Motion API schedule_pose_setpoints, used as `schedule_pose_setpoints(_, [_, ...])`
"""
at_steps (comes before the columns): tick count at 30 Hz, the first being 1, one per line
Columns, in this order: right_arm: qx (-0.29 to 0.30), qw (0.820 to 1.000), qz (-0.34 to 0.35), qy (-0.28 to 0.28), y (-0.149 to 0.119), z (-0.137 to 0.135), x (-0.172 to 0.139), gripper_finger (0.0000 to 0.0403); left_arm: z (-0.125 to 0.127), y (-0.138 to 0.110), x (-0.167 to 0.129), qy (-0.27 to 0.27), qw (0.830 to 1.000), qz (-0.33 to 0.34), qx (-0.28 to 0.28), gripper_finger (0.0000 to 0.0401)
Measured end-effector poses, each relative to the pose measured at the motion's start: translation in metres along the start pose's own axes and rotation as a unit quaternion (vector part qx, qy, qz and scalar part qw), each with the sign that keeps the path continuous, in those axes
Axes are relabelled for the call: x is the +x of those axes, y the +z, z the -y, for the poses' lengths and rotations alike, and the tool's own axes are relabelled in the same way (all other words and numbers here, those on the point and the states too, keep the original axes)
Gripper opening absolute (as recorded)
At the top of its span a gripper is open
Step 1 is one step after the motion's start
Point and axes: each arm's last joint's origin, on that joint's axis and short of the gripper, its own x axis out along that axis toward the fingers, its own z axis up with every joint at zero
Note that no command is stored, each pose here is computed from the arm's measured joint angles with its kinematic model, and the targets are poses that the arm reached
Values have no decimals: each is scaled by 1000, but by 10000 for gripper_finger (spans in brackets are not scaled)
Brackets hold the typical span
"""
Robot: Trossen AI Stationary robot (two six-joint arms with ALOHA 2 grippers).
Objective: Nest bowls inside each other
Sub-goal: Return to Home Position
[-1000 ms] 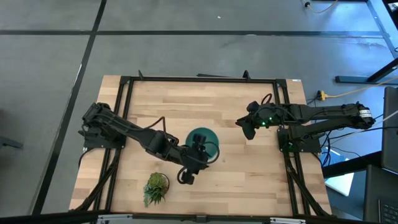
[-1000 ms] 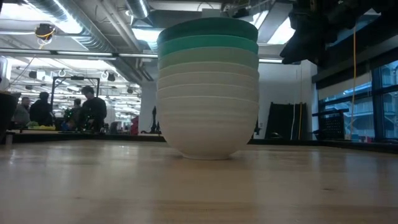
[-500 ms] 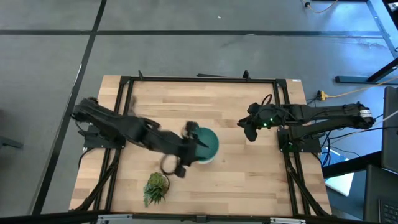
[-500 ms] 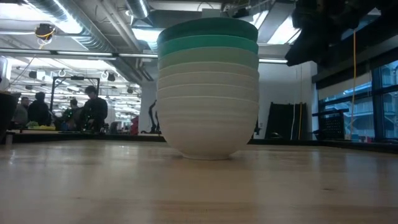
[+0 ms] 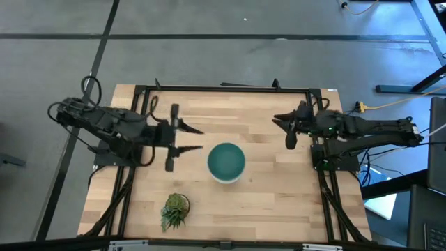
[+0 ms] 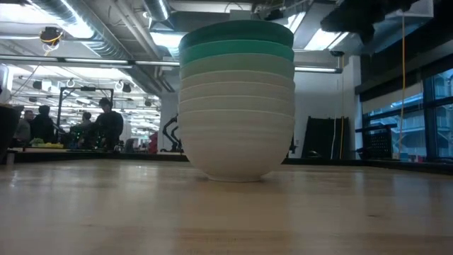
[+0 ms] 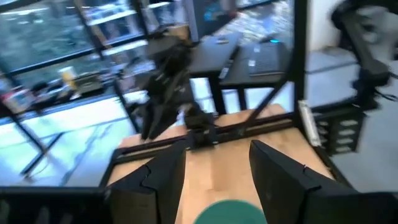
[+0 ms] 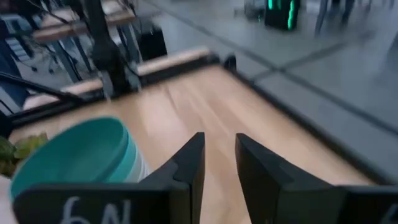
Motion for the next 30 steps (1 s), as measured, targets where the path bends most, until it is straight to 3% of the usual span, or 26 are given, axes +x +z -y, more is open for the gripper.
schedule_pose_setpoints(4, [-27,999,46,7,9,3,-10,90,-8,-30,-13,43,999,12,-27,173])
schedule_pose_setpoints(13, [-55,996,65,-23,13,16,-20,90,-25,-92,-38,98,992,26,-81,173])
schedule_pose_setpoints(24, [-42,991,74,-107,18,40,-18,90,-50,-121,-55,175,983,15,-60,173])
schedule_pose_setpoints(30, [-38,991,75,-103,17,50,-14,90,-56,-145,-54,191,980,-12,-57,173])
